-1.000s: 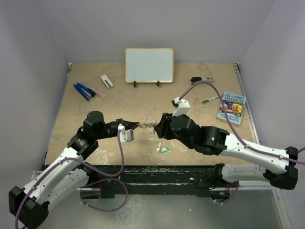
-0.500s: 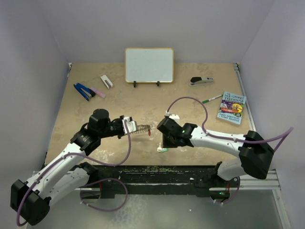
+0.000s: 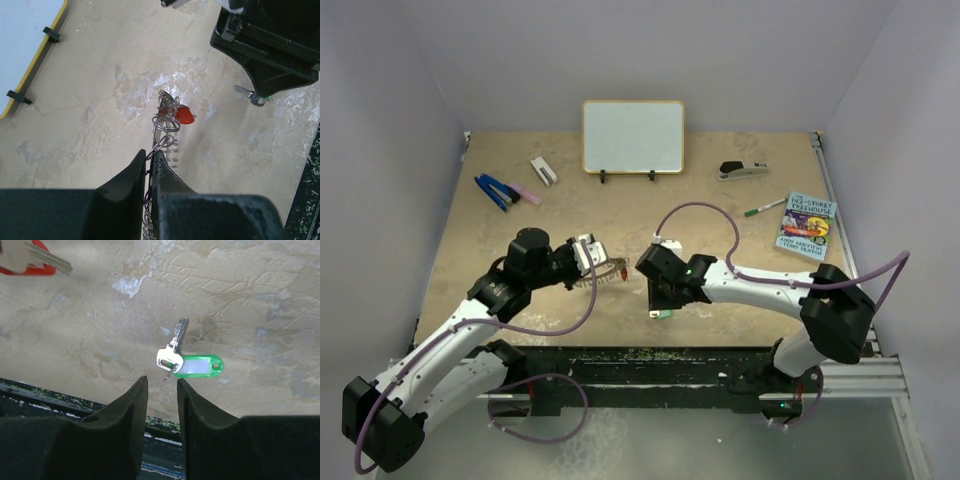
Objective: Put the keys on the keyring
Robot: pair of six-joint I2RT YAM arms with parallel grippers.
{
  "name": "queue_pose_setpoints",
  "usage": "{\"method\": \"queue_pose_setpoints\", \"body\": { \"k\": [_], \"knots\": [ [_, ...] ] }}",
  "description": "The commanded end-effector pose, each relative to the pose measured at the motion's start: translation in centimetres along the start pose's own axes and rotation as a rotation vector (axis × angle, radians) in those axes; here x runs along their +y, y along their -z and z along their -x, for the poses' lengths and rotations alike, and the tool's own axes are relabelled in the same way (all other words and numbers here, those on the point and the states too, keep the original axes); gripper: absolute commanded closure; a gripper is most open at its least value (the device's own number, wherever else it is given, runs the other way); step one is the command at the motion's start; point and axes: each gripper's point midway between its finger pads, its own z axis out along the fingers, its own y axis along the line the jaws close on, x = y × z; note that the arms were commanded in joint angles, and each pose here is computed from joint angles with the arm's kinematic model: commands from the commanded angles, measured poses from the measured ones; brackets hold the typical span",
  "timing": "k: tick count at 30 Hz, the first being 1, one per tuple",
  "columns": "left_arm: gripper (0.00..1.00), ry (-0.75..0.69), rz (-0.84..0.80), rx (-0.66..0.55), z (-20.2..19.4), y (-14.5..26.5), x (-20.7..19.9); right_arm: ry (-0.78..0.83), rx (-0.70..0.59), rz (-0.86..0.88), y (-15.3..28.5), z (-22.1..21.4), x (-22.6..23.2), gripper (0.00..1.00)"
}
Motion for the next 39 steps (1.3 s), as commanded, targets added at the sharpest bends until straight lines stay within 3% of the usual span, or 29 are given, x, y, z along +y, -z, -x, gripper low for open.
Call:
{"method": "queue_pose_setpoints", "body": {
  "k": [1,25,27,30,39],
  "knots": [
    [0.96,-0.008,0.091,-0.079,3.0,0.9,2.0,0.005,0.025,-0.001,0.0,-0.4,1.3,0.65],
    [0.96,-0.024,0.113,-0.121,4.1,1.3,2.4,-0.006,0.095,-0.058,-1.9,-2.2,0.7,0.72],
    [0.96,-0.027,0.116,-0.122,4.1,1.3,2.5,-0.002,0.094,-0.061,-1.9,-2.2,0.6,0.75],
    [0.96,-0.029,0.119,-0.126,4.3,1.4,2.5,0.002,0.098,-0.078,-1.9,-2.3,0.2,0.92],
    [0.96,-0.033,0.123,-0.136,4.7,1.5,2.7,0.034,0.077,-0.077,-1.1,-2.2,0.1,1.00]
  ]
}}
